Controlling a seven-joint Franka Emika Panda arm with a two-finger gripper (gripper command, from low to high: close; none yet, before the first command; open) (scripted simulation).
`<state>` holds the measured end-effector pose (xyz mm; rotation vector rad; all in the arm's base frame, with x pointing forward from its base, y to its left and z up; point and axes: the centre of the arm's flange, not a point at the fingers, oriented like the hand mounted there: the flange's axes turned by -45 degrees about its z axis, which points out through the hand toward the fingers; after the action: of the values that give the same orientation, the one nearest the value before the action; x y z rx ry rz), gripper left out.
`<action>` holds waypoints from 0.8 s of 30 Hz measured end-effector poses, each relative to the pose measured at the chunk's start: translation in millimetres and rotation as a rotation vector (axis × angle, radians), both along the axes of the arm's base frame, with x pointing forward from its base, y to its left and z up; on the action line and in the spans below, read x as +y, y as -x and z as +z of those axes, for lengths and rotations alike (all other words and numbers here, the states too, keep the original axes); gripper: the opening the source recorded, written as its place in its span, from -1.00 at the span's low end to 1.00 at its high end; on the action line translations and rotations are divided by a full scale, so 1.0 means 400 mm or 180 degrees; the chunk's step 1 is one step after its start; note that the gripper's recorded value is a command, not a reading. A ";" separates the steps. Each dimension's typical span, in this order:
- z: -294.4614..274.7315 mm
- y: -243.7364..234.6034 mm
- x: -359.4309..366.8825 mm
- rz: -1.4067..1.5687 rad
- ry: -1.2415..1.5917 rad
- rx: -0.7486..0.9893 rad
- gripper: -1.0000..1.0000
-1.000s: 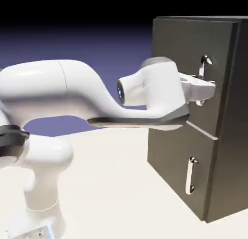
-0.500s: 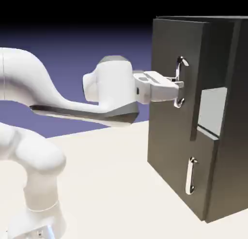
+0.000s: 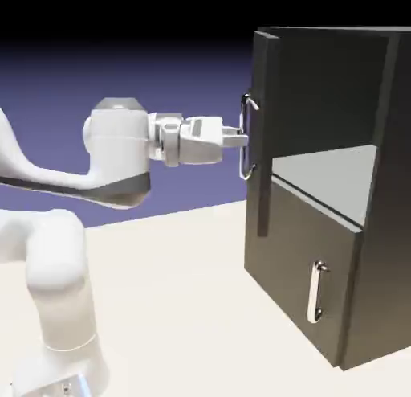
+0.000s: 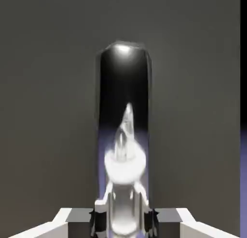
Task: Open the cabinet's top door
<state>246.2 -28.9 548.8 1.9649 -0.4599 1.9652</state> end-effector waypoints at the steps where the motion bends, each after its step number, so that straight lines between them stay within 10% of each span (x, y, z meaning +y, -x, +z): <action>1: 0.000 0.008 0.009 -0.0036 0.0000 0.0000 -1.00; 24: 0.000 0.178 0.266 -0.0992 -0.0001 -0.0001 -1.00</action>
<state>174.8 77.7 548.8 1.7681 -0.7185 1.7685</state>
